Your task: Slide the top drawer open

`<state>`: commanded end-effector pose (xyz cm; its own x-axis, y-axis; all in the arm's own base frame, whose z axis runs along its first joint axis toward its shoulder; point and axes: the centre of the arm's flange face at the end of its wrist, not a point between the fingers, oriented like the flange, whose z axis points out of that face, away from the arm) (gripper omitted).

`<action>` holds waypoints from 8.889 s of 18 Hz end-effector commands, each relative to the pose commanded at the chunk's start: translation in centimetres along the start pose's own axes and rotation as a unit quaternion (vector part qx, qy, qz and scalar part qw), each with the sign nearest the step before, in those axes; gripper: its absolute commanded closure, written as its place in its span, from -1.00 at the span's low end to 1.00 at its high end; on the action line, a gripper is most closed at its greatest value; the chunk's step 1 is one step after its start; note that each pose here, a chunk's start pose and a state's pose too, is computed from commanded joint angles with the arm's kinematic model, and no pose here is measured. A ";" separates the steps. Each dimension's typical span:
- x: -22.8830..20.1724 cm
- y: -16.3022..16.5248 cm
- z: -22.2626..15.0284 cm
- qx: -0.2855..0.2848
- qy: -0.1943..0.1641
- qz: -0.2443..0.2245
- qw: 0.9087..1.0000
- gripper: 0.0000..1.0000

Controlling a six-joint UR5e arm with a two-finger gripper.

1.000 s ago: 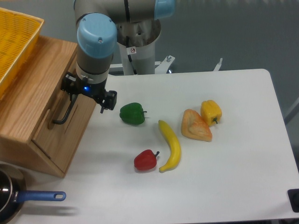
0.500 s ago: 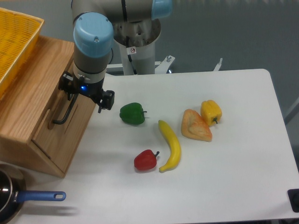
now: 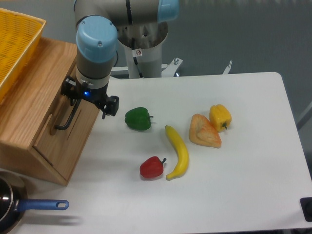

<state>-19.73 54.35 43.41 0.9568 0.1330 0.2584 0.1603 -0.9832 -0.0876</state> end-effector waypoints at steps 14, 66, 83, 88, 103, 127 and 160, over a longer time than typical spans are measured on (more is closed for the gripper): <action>-0.1 0.0 0.6 -0.006 0.001 0.001 1.000 -1.00; -2.9 0.2 0.6 -0.013 -0.018 -0.009 1.000 -1.00; -6.2 1.0 -0.4 -0.006 -0.023 -0.022 0.999 -1.00; -6.9 1.2 -0.6 -0.004 -0.024 -0.017 1.000 -1.00; -10.2 2.2 -1.9 0.005 -0.029 -0.007 1.000 -1.00; -14.3 3.7 -2.6 0.011 -0.031 -0.015 0.999 -1.00; -17.3 6.5 -7.0 0.052 -0.040 -0.010 0.998 -1.00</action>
<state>-36.98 44.80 45.12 0.9688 0.1657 0.1842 0.1997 -0.9623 -0.1846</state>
